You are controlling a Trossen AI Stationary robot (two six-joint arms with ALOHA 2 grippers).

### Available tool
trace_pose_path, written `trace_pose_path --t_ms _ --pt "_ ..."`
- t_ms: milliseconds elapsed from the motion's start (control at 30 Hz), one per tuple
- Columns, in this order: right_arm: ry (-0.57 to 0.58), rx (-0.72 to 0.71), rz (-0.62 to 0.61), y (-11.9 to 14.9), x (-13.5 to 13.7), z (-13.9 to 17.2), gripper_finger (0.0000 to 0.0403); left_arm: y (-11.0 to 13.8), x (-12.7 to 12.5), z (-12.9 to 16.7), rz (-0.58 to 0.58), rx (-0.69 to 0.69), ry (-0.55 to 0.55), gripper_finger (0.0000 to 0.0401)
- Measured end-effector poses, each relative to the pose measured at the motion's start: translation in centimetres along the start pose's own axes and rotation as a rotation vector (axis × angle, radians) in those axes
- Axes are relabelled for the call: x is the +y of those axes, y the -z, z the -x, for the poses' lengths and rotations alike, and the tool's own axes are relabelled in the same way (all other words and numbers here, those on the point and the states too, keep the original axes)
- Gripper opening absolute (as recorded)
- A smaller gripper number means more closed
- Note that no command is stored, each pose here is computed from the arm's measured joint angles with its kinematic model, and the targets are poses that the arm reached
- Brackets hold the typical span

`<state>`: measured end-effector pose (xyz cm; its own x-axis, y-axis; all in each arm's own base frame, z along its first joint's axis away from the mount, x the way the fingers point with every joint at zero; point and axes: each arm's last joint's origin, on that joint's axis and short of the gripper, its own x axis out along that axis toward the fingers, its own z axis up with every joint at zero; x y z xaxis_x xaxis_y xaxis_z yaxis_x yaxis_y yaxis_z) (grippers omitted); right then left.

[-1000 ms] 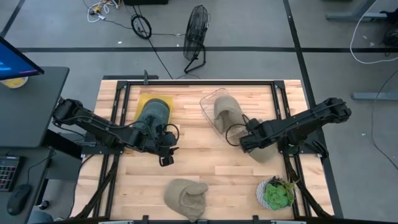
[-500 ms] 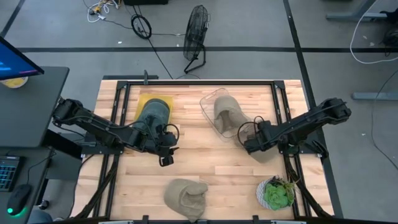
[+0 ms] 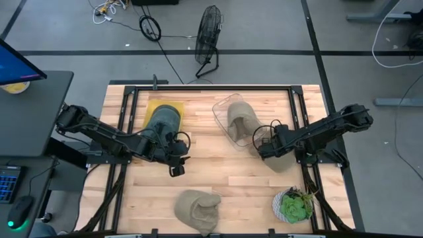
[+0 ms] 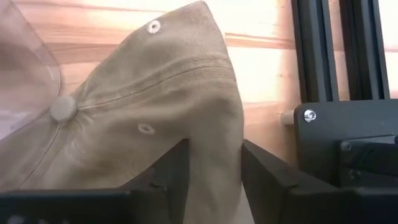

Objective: Pick & Place hat
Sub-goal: Put the top brown cap into the transparent bin

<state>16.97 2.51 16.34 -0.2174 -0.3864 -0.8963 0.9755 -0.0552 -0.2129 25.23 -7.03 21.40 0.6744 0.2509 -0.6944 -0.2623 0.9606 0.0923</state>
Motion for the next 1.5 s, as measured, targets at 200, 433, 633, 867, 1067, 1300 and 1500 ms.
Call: trace_pose_path --t_ms 200,433,633,867,1067,1300,1500 --pt "0.004 -0.001 0.04 -0.1 0.3 -0.3 0.0071 0.0 0.0 0.0 0.0 0.0 0.0 0.0179" --pt "-0.076 -0.052 0.344 -0.2 1.2 0.0 0.0014 0.0 0.0 0.0 -0.001 0.0 0.0 0.0179" --pt "-0.004 -0.018 0.533 -1.4 1.1 3.6 0.0005 0.0 0.0 0.0 -0.003 0.001 0.0 0.0179" --pt "-0.058 -0.071 0.824 -3.4 1.0 10.6 0.0002 0.0 0.0 0.0 -0.003 0.001 0.0 0.0179" --pt "-0.19 -0.383 1.446 -4.7 1.9 15.3 0.0001 0.0 0.0 0.0 -0.004 0.002 0.0 0.0179" --pt "-0.092 -0.758 1.971 -6.7 4.0 17.5 0.0002 0.0 0.0 0.0 -0.001 0.001 0.0 0.0179" --pt "0.098 -0.841 2.365 -8.8 5.4 16.1 0.0001 0.0 0.0 0.0 0.0 0.0 0.0 0.0179"
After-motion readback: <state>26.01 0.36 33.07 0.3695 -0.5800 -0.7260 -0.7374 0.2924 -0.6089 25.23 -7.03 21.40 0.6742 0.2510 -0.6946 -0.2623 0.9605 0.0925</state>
